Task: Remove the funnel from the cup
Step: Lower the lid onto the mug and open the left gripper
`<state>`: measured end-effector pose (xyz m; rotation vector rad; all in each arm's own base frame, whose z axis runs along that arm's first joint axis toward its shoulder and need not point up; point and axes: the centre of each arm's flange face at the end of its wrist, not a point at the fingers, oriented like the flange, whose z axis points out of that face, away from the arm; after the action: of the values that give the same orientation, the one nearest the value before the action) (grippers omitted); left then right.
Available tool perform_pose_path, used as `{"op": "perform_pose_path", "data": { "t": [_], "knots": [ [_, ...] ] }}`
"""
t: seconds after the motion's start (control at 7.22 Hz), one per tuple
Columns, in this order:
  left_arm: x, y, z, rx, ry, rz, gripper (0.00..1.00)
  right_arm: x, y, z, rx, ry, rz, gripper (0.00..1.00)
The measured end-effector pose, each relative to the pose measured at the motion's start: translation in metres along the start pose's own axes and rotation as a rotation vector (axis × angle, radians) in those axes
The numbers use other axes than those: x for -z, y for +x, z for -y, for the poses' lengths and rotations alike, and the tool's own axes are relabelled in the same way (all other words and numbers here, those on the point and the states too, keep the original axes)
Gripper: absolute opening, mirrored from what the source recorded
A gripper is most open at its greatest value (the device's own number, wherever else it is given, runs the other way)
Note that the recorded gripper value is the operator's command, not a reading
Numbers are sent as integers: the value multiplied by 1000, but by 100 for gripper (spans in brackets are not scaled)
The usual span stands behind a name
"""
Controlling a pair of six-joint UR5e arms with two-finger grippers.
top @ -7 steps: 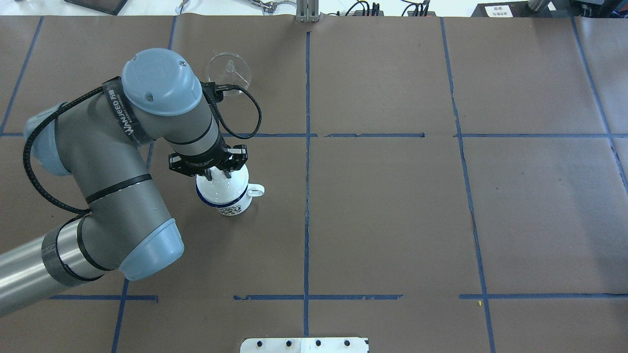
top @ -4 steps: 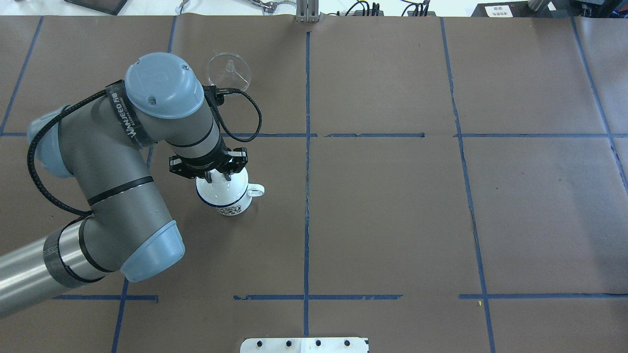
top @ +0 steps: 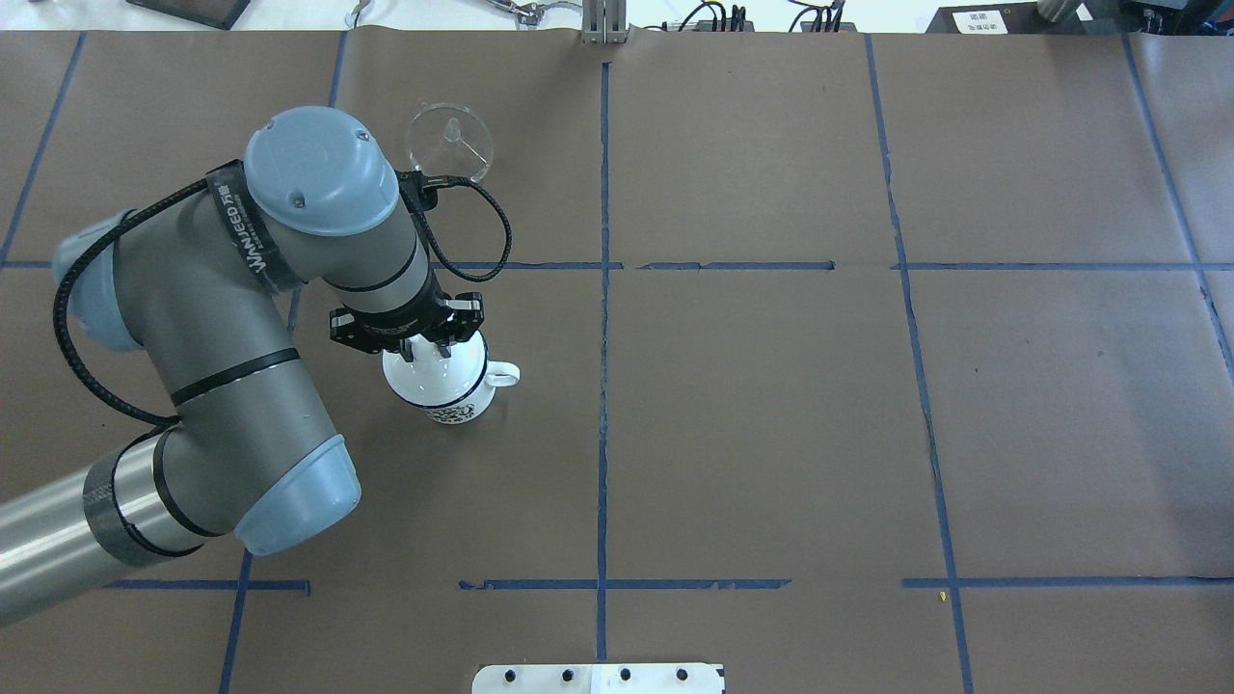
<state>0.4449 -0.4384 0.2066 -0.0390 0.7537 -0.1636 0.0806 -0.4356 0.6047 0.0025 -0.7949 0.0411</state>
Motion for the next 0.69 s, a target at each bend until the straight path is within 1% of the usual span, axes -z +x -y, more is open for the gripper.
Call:
{"op": "perform_pose_path", "data": {
  "t": [0.42, 0.55, 0.69],
  "knots": [
    [-1, 1, -2, -2, -3, 1, 3, 0, 0, 0, 0, 1, 0, 100],
    [-1, 1, -3, -3, -4, -1, 38, 0, 0, 0, 0, 1, 0, 100],
    [-1, 2, -4, -4, -4, -1, 99, 0, 0, 0, 0, 1, 0, 100]
  ]
}}
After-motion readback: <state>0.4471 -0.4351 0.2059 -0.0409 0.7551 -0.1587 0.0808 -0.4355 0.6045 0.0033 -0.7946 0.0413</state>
